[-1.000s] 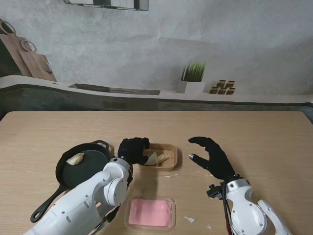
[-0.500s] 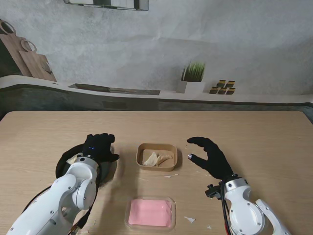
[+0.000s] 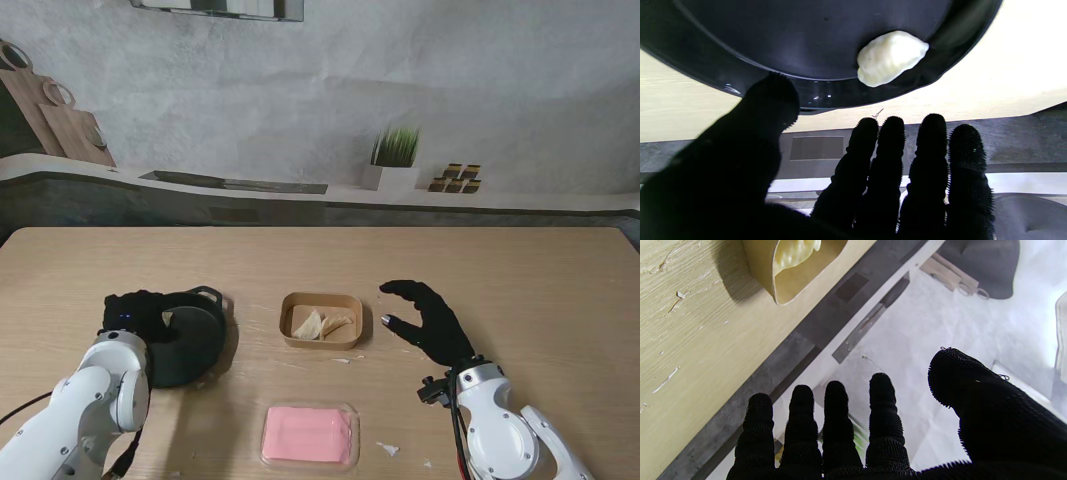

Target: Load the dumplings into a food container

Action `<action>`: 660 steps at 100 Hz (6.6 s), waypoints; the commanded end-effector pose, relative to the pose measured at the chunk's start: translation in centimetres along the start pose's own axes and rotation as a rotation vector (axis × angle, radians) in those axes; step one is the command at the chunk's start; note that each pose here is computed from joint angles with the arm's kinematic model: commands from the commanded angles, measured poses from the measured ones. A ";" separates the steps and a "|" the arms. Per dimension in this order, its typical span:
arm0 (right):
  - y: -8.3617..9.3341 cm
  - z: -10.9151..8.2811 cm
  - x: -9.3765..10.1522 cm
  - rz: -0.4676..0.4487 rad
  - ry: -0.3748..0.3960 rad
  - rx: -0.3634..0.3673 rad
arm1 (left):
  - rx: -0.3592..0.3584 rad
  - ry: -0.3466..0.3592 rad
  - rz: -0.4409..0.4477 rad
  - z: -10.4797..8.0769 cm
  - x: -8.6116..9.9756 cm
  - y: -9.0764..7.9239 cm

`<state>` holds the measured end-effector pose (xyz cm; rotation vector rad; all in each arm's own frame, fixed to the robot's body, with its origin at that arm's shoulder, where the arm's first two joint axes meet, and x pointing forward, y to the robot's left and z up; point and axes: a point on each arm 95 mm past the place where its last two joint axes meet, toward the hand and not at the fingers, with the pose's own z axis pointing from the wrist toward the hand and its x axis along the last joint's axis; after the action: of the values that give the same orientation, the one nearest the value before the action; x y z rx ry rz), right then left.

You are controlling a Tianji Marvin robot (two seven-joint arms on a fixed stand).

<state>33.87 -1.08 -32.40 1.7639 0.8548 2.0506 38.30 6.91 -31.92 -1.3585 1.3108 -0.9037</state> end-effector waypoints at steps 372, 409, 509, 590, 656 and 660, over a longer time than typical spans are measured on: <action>-0.6 -0.1 0.0 0.013 -0.024 0.015 | -0.197 -0.082 0.065 4.4 2.5 6.9; -0.6 -0.1 0.0 0.014 -0.021 0.013 | -0.022 -0.024 -0.016 3.0 2.4 4.3; -0.3 -0.3 0.0 0.011 -0.009 0.003 | 0.184 0.360 -0.361 -2.0 10.2 -4.3; 0.3 -0.6 -0.2 0.019 -0.006 -0.021 | 0.016 0.354 -0.441 0.8 19.7 -2.4; 0.2 -0.4 -0.2 0.015 -0.020 -0.020 | -0.036 0.240 -0.404 2.0 20.5 -1.0; 0.2 -0.4 -0.3 0.015 -0.020 -0.018 | -0.030 0.238 -0.396 2.0 20.4 -1.0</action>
<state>33.73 -1.97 -32.39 1.7663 0.8097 2.0358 43.16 -12.83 -34.26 -1.6173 1.2542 -1.3403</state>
